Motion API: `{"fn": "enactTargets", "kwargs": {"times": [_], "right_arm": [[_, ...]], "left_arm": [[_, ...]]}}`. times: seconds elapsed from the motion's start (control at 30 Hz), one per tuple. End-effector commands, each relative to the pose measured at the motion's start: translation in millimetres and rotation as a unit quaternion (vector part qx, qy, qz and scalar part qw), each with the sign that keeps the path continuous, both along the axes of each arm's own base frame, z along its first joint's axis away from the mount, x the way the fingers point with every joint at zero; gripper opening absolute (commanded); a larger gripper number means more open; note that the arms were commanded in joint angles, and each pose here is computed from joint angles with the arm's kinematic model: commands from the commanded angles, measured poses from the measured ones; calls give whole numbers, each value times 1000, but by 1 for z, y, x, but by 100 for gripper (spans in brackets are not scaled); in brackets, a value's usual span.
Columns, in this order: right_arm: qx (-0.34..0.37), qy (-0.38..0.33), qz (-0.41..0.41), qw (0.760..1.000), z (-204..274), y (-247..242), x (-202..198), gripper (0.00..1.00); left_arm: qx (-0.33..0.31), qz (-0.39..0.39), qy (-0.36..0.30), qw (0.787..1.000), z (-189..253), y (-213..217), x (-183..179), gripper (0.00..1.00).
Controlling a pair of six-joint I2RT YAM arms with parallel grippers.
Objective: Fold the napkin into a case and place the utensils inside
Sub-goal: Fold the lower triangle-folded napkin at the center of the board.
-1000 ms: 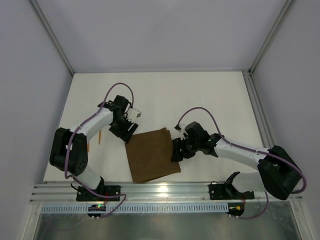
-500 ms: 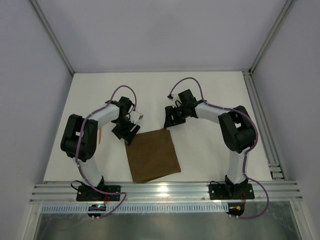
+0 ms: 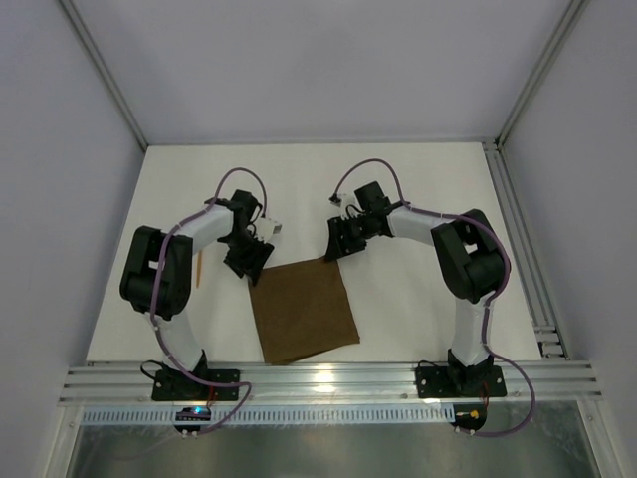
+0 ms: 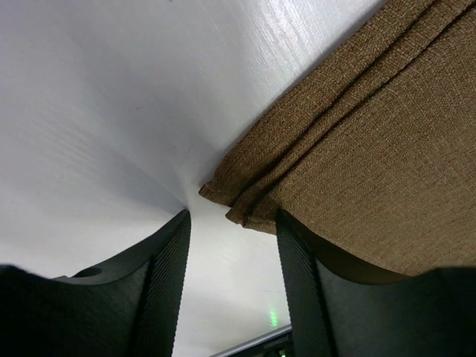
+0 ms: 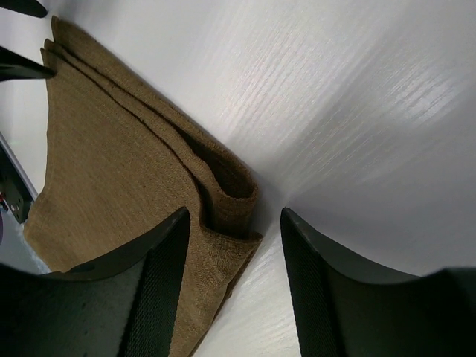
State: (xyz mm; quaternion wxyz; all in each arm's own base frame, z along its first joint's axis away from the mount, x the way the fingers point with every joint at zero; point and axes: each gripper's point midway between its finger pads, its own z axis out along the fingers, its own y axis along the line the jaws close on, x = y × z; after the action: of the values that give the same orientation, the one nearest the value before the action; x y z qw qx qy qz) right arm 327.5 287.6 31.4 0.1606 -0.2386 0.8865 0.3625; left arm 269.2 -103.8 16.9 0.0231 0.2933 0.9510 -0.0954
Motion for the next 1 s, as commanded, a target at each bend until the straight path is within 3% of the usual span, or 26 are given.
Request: {"fn": "enactTargets", "kwargs": {"times": [0.0, 0.17, 0.4, 0.47, 0.57, 0.7, 0.8, 0.83, 0.87, 0.9, 0.97], "right_arm": [[1, 0, 23, 1000, 2, -2, -13, 52], [0, 6, 30, 1000, -2, -3, -17, 36], [0, -10, 35, 999, 5, -3, -14, 10], [1, -20, 37, 999, 10, -3, -11, 6], [-1, -41, 35, 999, 19, -6, -7, 3], [6, -99, 12, 995, 35, -15, 8, 3], [17, -109, 13, 994, 40, -16, 7, 3], [19, -117, 24, 993, 40, -16, 6, 3], [22, -115, 29, 993, 39, -15, 3, 3], [22, -121, 34, 992, 39, -16, 3, 3], [24, -127, 44, 991, 39, -16, 0, 3]], "left_arm": [[-51, -4, 10, 999, -19, -20, 3, 50], [-85, -5, 24, 996, -20, -33, 0, 30], [-114, -14, 5, 993, -11, -43, 0, 14], [-117, -14, 3, 993, -11, -44, -1, 0], [-118, -10, -24, 993, -9, -45, 9, 0], [-103, -9, -115, 988, 10, -40, 36, 0], [-110, -25, -123, 986, 19, -43, 38, 0], [-118, -44, -119, 985, 22, -46, 39, 2], [-113, -50, -95, 988, 21, -44, 30, 12], [-109, -64, -95, 987, 23, -43, 30, 40], [-112, -77, -95, 986, 25, -42, 27, 56]]}}
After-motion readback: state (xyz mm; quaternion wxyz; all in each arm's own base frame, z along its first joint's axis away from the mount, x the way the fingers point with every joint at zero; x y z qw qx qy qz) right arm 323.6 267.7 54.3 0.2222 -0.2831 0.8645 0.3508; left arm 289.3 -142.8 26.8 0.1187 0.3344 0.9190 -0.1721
